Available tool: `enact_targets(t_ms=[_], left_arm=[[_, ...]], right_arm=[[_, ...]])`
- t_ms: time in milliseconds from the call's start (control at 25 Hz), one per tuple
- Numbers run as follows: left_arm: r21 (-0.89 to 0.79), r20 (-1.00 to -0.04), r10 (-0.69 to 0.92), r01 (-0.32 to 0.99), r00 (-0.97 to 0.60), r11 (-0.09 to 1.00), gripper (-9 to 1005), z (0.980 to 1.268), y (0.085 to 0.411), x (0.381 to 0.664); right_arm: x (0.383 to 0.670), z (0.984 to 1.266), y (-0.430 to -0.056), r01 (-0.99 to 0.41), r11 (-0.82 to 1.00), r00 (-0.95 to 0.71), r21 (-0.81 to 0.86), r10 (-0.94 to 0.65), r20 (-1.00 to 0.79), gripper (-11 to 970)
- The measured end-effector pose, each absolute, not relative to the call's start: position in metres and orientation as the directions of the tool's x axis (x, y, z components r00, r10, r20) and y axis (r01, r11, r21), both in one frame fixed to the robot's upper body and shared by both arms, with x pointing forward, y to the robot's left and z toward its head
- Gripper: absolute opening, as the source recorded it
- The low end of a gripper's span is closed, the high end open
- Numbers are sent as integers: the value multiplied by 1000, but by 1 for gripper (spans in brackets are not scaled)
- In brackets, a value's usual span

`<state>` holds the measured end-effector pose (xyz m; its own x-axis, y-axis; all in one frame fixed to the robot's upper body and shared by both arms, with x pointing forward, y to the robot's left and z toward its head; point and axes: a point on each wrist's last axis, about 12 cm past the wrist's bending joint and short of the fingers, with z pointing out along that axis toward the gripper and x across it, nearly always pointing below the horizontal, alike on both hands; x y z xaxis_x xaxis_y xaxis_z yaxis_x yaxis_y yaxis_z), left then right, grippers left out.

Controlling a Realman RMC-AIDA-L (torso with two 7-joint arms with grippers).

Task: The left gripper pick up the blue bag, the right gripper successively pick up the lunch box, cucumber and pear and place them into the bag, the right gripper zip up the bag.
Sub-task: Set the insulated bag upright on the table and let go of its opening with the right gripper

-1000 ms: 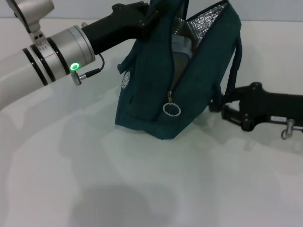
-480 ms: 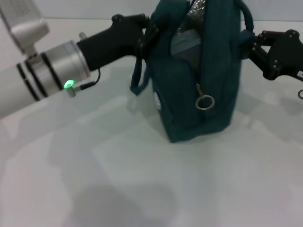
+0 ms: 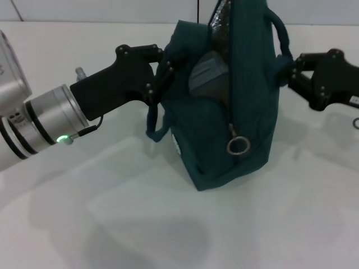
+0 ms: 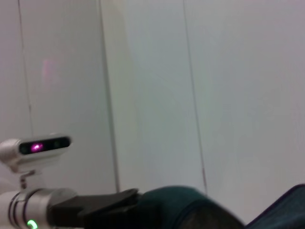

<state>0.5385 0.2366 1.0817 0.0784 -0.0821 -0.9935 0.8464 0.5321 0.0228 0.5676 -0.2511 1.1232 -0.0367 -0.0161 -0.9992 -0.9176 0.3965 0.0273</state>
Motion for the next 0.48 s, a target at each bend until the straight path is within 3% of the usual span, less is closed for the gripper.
enact_targets(t_ms=[480], left_arm=[[-18,-994,-100,826,46,563,114,1078,241,539]], right_arm=[[552,1113,-247,-925,372,-69,77,34,-997,122]])
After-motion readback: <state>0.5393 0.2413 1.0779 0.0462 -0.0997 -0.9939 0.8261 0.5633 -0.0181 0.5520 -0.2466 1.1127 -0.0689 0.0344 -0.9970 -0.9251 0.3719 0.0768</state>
